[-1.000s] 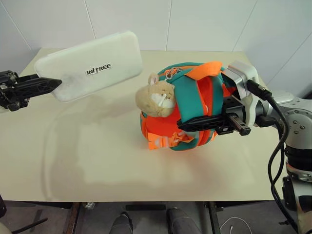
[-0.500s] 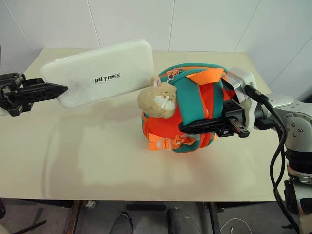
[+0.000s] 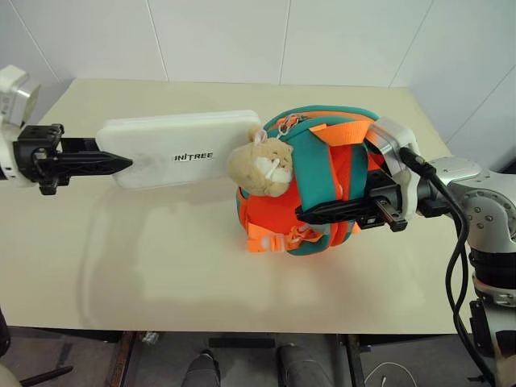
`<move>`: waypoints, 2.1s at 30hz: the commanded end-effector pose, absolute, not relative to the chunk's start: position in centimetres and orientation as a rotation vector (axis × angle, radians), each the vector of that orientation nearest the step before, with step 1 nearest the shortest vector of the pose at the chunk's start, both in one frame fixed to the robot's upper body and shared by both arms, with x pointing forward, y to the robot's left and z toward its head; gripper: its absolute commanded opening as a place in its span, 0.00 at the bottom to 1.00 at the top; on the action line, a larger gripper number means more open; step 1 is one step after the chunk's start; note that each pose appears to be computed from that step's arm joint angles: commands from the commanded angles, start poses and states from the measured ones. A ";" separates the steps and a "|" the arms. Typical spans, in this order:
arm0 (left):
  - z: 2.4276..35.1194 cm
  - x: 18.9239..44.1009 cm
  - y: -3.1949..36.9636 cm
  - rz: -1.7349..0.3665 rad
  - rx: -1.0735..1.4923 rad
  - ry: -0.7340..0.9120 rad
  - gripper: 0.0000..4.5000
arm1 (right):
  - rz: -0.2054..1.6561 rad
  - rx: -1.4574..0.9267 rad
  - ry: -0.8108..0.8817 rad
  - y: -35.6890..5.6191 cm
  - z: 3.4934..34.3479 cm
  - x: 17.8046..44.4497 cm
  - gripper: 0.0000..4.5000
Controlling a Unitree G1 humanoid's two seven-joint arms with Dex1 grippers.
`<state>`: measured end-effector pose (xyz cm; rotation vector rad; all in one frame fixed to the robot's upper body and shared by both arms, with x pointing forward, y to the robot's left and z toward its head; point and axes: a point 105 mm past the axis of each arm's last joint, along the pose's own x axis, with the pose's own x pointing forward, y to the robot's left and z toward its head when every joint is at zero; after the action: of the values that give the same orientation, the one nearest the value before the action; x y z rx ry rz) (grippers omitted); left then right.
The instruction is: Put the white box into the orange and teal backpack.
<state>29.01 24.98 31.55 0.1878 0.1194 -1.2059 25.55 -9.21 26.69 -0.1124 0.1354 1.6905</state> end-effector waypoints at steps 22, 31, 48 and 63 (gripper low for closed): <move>30.4 31.2 17.5 -1.451 0.549 0.204 0.28 | 1.757 -0.221 0.126 -9.4 25.8 25.2 0.00; 29.3 33.4 13.0 -1.463 0.641 0.184 0.28 | 1.763 -0.223 0.118 -8.9 25.6 25.5 0.00; 26.2 37.7 6.8 -1.413 0.697 0.132 0.27 | 1.758 -0.227 0.079 -8.1 25.7 25.9 0.00; 26.7 38.8 6.2 -1.348 0.707 0.062 1.00 | 1.754 -0.228 0.071 -8.0 25.6 26.0 0.00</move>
<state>38.53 6.39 25.55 0.6857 0.0996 -1.3770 26.44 -8.32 24.77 -0.1949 0.1210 1.7302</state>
